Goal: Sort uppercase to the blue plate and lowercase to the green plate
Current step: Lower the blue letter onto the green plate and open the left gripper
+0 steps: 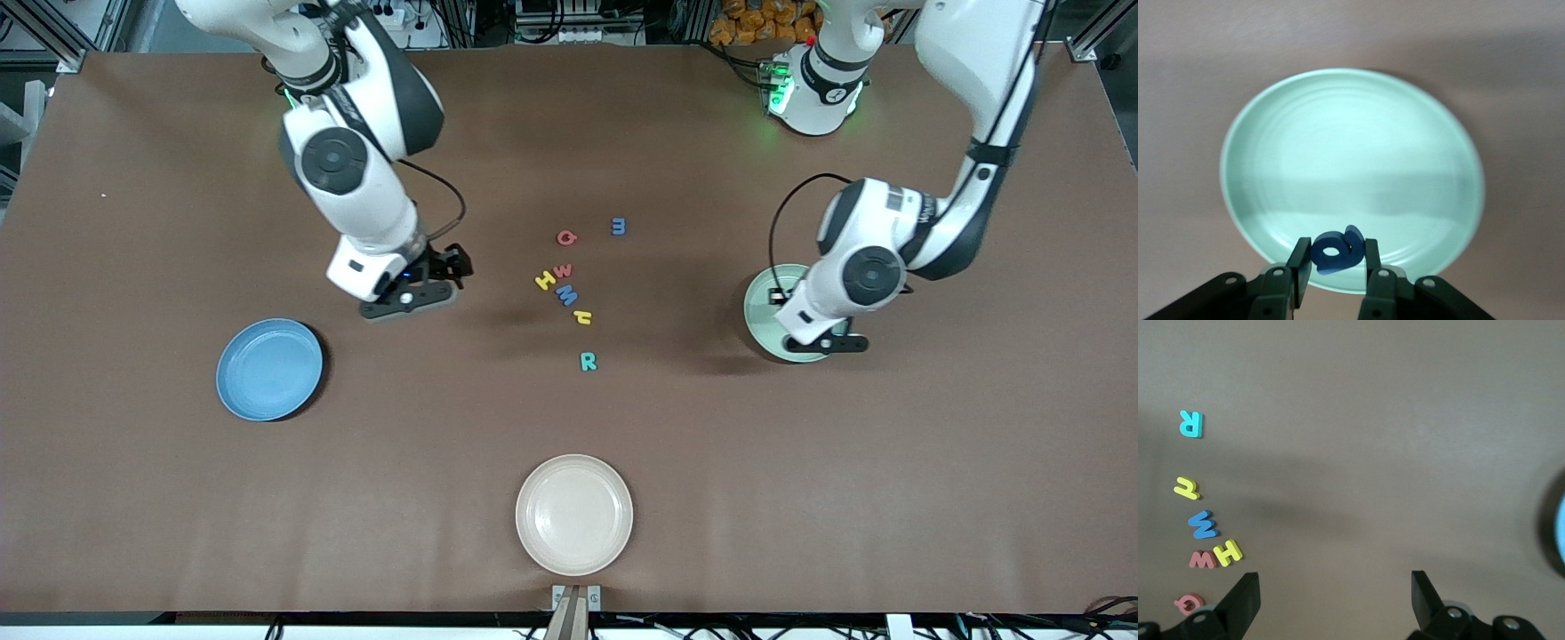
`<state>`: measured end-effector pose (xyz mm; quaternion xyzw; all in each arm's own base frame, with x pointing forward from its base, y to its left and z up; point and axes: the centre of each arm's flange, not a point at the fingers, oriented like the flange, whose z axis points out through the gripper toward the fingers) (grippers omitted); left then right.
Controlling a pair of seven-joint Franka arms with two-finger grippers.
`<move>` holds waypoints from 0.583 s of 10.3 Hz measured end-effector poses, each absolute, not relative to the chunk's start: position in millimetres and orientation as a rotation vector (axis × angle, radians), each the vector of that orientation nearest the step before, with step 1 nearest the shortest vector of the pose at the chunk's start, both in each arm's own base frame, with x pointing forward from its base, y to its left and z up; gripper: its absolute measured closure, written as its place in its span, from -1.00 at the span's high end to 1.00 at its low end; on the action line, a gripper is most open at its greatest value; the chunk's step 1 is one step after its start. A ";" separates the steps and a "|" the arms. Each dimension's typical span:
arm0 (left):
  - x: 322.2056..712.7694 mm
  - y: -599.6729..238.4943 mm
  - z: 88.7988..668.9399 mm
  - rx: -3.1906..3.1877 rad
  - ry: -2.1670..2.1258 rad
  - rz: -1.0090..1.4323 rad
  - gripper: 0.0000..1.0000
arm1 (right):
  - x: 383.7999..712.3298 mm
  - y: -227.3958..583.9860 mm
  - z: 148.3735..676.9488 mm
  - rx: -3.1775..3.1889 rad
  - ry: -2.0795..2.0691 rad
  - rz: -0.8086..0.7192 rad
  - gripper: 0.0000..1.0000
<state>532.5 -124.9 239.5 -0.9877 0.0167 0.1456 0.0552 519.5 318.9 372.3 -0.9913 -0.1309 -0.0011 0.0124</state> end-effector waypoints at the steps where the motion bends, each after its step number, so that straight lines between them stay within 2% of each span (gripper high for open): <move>1: 530.9 -111.7 233.9 -3.005 0.050 0.448 -0.27 | 514.3 333.6 359.2 -3.088 -0.432 -0.005 1.00; 6: 500.4 -108.6 195.1 -3.052 0.071 0.367 -0.27 | 479.8 431.2 304.7 -3.100 -0.422 -0.004 1.00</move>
